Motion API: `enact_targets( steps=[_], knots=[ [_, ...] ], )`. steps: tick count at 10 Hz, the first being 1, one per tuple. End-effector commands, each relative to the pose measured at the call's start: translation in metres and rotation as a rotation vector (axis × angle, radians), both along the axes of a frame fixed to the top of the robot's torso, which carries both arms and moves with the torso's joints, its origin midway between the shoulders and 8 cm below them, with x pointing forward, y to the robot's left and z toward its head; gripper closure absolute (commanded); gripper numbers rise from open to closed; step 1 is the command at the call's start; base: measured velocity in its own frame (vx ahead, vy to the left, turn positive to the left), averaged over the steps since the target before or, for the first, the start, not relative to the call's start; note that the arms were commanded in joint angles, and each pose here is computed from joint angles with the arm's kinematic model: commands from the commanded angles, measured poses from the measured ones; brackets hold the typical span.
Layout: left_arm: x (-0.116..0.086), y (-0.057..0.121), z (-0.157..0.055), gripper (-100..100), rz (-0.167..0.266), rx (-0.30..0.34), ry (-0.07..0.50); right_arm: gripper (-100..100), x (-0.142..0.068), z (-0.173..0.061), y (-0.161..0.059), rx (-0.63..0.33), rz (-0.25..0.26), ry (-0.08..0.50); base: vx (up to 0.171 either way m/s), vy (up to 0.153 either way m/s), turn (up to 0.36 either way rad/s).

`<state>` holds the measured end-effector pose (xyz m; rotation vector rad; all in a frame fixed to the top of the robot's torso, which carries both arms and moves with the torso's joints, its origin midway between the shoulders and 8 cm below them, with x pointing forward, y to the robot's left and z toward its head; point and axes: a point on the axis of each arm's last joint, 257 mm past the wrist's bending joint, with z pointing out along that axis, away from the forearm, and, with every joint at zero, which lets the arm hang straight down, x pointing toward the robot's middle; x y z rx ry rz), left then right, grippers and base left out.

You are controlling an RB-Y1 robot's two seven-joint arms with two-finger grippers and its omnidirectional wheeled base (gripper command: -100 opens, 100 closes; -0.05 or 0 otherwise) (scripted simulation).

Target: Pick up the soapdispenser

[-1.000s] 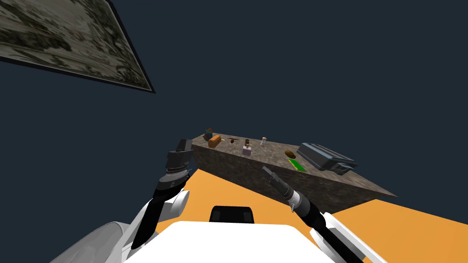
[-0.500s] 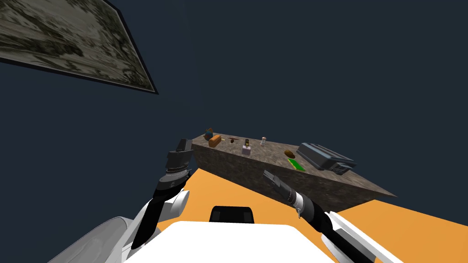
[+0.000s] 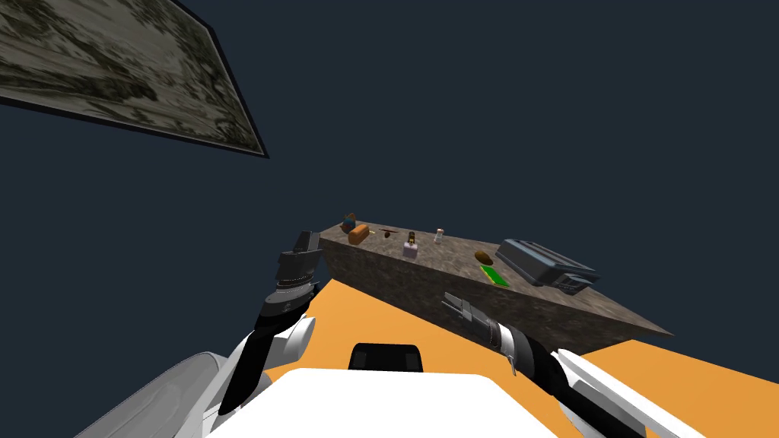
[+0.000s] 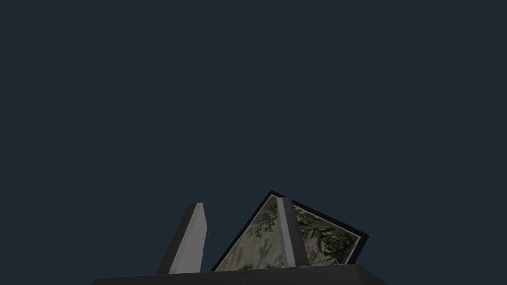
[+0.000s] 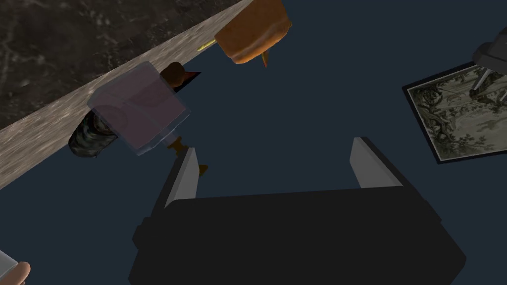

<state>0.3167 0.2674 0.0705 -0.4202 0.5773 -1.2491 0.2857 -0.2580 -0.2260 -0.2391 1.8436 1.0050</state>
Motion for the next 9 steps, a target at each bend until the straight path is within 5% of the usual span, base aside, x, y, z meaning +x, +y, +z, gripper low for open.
enact_targets(
  steps=[1,9],
  knots=[
    [0.000,0.000,0.000,0,0.000,0.000,0.000,-100,-0.009,-0.015,-0.009,-0.061,0.028,0.039,0.009,-0.028,0.066],
    [0.000,0.000,0.000,0,0.000,0.000,0.000,-100,-0.035,-0.049,-0.058,-0.317,0.158,0.162,0.022,-0.020,0.057]
  ],
)
